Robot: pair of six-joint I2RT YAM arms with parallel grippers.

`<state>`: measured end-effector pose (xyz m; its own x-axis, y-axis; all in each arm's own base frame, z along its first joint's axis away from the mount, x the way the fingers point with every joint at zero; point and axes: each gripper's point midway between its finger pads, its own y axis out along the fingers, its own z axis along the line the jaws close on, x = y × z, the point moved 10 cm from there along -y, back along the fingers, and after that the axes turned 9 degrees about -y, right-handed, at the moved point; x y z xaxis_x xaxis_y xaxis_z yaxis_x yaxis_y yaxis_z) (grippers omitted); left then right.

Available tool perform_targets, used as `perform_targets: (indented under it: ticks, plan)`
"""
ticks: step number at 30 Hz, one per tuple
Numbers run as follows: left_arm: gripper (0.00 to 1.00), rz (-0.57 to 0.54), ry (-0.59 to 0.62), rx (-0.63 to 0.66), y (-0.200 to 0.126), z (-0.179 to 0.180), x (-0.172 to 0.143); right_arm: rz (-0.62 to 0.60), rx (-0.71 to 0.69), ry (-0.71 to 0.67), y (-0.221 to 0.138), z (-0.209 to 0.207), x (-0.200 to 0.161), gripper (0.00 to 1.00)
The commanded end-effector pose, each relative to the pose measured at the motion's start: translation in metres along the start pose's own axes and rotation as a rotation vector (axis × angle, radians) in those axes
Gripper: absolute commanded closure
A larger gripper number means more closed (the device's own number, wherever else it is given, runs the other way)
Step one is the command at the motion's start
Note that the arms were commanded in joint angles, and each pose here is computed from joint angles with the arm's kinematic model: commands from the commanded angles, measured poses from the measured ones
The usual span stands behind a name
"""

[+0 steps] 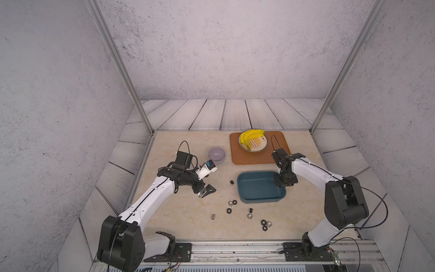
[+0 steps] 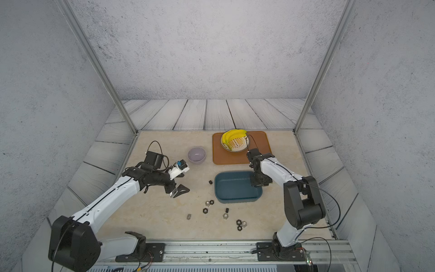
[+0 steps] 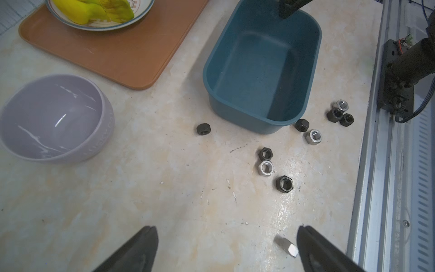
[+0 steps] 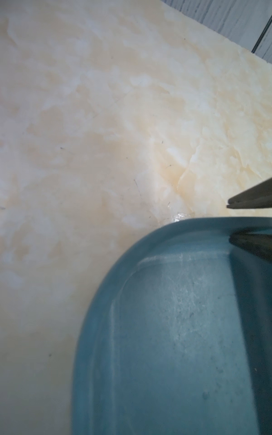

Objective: Put the nuts on the desktop into the storage box
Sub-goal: Adjust the storage box at the center of the board.

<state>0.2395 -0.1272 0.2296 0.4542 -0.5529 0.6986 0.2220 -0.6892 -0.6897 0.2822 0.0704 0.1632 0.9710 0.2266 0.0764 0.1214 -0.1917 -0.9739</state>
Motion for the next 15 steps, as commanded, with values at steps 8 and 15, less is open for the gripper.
perform_targets:
  ticks: [8, 15]
  plan:
    - [0.02, -0.019, 0.243, -0.139, 0.029, 0.001, 0.031, -0.078, -0.018, 0.103, -0.029, -0.02, -0.013, 0.6]
    - [0.04, 0.123, 0.332, -0.129, 0.072, 0.006, 0.047, -0.227, 0.054, 0.146, -0.081, -0.027, -0.023, 0.5]
